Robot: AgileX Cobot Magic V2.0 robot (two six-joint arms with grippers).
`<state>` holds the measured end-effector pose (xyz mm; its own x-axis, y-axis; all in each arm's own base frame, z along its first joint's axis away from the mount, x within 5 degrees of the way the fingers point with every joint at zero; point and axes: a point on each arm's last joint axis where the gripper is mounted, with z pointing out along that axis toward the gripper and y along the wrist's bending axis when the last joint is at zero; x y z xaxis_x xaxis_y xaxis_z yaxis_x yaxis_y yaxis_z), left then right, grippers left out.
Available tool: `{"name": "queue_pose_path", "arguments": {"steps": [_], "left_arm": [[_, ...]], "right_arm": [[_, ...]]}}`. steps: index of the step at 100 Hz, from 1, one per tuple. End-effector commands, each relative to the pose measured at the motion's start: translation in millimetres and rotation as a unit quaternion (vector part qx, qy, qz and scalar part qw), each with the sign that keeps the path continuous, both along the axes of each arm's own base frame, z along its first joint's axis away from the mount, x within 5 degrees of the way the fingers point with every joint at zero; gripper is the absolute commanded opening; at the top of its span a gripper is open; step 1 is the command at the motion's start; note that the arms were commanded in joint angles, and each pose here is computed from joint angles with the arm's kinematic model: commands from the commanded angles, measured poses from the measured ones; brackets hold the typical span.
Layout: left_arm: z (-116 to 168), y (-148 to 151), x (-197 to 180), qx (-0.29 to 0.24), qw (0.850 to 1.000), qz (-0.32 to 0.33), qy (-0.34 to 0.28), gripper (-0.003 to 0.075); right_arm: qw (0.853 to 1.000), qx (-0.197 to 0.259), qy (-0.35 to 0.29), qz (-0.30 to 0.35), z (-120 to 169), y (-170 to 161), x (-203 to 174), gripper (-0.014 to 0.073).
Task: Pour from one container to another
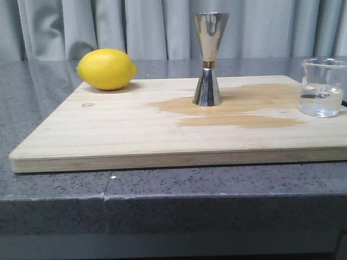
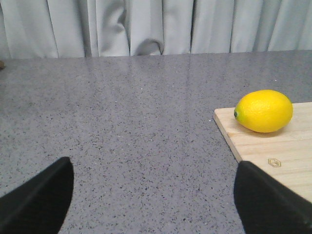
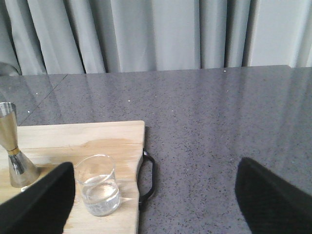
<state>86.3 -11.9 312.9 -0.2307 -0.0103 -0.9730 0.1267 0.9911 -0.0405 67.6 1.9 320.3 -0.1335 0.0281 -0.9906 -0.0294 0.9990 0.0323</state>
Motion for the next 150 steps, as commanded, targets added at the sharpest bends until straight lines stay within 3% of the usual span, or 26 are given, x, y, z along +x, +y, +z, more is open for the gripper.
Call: {"name": "queue_pose_path", "arguments": {"steps": [1, 21, 39, 53, 73, 94, 131, 150], "left_arm": [[16.9, -1.2, 5.5, -0.014, 1.0, -0.001, -0.011, 0.0618], [28.1, -5.4, 26.1, 0.006, 0.993, -0.014, 0.118, 0.0618], [34.4, -10.1, 54.1, 0.017, 0.974, -0.025, 0.224, 0.0618], [35.6, -25.0, 73.0, 0.013, 0.962, -0.103, 0.253, 0.0618], [33.7, -58.0, 91.0, -0.029, 0.932, -0.288, 0.218, 0.0618], [39.1, -80.8, 109.9, -0.061, 0.896, -0.428, 0.105, 0.0618], [7.6, -128.8, 148.9, -0.056, 0.847, -0.529, 0.005, 0.0618], [-15.6, -158.0, 169.1, -0.071, 0.835, -0.544, -0.047, 0.0618]], "right_arm": [[0.999, 0.004, -0.035, -0.001, 19.3, 0.1, 1.6, 0.0603], [0.998, 0.002, 0.065, -0.004, 30.6, 0.3, 16.3, 0.0603], [0.99, -0.002, 0.141, -0.006, 33.1, 1.1, 37.9, 0.0603], [0.985, -0.002, 0.171, -0.006, 26.8, 1.7, 50.3, 0.0603], [0.984, 0.003, 0.177, -0.003, 25.4, 2.8, 52.7, 0.0603], [0.984, 0.002, 0.177, -0.002, 25.4, 2.8, 52.7, 0.0603], [0.986, 0.002, 0.166, -0.002, 27.3, 2.9, 53.6, 0.0603], [0.988, 0.003, 0.156, -0.001, 28.9, 3.0, 54.4, 0.0603]]}}
